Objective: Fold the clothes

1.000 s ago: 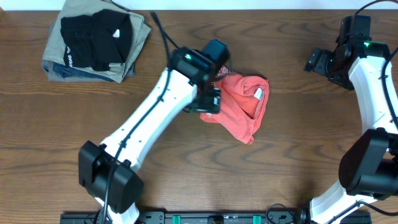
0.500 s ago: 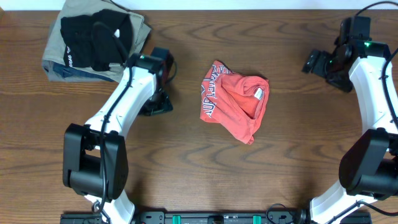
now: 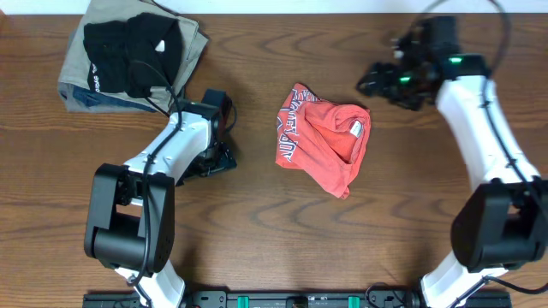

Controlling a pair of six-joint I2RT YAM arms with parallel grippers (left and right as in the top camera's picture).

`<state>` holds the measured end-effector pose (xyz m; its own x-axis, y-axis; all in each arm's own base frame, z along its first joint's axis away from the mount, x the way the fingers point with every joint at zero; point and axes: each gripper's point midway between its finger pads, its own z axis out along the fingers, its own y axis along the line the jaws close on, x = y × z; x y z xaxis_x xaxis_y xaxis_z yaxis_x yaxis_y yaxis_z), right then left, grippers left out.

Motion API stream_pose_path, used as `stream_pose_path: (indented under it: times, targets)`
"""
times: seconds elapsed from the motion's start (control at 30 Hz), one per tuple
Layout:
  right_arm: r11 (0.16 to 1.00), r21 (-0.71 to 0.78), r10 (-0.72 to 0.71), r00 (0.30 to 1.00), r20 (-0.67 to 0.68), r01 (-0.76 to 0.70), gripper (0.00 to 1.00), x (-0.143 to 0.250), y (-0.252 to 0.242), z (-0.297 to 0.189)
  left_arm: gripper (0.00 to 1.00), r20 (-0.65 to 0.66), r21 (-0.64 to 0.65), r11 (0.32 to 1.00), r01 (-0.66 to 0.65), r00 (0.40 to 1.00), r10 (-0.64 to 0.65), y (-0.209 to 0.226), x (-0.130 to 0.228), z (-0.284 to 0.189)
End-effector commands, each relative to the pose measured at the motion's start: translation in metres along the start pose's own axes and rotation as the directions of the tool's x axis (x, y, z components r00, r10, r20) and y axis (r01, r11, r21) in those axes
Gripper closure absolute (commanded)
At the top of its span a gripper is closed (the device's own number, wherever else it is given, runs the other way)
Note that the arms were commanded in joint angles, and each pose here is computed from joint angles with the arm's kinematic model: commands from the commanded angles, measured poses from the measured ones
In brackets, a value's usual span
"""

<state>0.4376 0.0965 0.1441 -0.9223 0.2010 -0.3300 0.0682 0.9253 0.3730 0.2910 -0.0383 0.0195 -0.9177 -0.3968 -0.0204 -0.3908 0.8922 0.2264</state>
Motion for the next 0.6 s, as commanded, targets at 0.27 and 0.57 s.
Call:
stream_pose_path:
  times: [0.27,0.57]
  targets:
    - [0.916,0.293,-0.268,0.962,-0.053,0.272,0.14,0.022,0.011,0.048,0.02,-0.032,0.005,1.000,0.005,0.999,-0.005,0.000,0.011,0.016]
    - [0.893,0.331,-0.279,0.952,-0.126,0.305,0.20,0.027,-0.016,0.059,0.02,-0.023,0.012,1.000,0.007,1.000,-0.007,-0.002,0.009,0.016]
